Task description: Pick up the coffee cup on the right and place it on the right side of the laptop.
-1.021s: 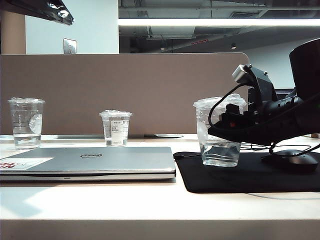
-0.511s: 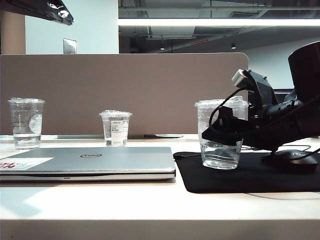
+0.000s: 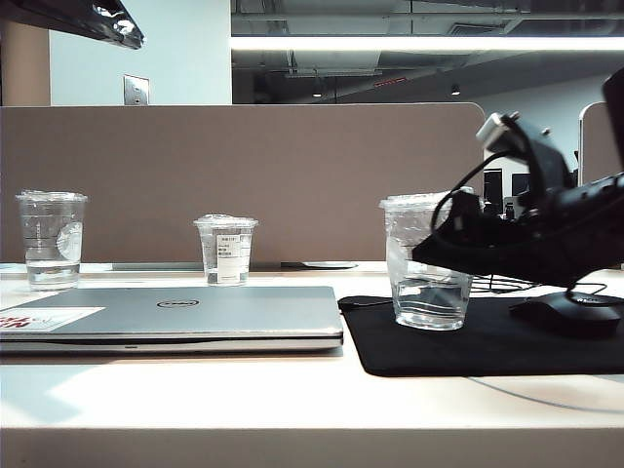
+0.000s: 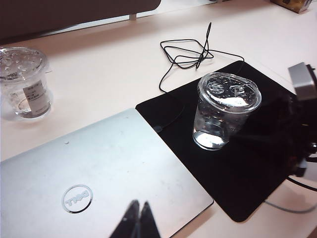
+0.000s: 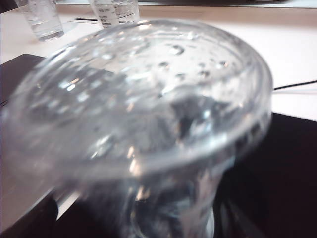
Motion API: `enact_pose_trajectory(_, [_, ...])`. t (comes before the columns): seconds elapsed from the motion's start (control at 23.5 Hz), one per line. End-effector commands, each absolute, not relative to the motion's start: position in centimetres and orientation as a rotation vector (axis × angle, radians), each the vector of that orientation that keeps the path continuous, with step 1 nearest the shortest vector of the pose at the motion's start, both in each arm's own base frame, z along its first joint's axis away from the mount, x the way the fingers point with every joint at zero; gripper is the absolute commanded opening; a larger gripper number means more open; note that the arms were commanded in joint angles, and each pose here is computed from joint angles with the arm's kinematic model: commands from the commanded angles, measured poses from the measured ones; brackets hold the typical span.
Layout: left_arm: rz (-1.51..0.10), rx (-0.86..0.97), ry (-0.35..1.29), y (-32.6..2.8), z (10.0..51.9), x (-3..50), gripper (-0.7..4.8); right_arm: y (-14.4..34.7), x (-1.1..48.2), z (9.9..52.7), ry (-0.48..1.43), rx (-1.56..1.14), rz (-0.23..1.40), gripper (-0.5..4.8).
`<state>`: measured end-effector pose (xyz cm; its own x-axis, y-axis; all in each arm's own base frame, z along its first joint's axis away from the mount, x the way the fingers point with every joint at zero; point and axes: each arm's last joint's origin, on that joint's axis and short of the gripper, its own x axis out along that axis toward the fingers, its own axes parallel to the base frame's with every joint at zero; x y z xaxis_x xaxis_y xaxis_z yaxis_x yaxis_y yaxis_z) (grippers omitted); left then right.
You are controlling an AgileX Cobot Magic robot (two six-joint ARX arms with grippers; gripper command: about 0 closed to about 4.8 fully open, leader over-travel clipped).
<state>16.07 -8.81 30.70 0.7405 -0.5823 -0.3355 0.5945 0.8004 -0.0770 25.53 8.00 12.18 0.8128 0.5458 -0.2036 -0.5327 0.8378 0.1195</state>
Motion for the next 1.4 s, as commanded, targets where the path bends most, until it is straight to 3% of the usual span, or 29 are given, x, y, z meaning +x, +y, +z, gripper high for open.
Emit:
enact_pose_trajectory(0.04, [-0.652, 0.033, 0.335, -8.8, 31.0, 16.1, -0.05, 7.6, 24.0, 13.0, 0.195, 0.054, 0.571, 4.79])
enact_pose_trajectory(0.09, [-0.652, 0.033, 0.335, -8.8, 31.0, 16.1, -0.05, 7.4, 23.5, 13.1, 0.189, 0.053, 0.567, 4.67])
enact_pose_trajectory(0.17, [-0.652, 0.034, 0.335, -8.8, 31.0, 16.1, -0.05, 7.2, 22.9, 13.5, 0.174, 0.052, 0.555, 3.81])
enact_pose_trajectory(0.34, [-0.652, 0.034, 0.335, -8.8, 31.0, 16.1, -0.05, 6.7, 21.3, 14.5, 0.119, 0.051, 0.555, 0.05])
enact_pose_trajectory(1.06, [-0.651, 0.033, 0.335, -8.8, 31.0, 16.1, -0.05, 4.4, 15.1, 20.1, 0.064, 0.003, 0.336, -0.05])
enact_pose_trajectory(1.4, [-0.652, 0.034, 0.335, -8.8, 31.0, 16.1, -0.05, 3.7, 13.0, 20.6, 0.069, -0.012, 0.301, -0.05])
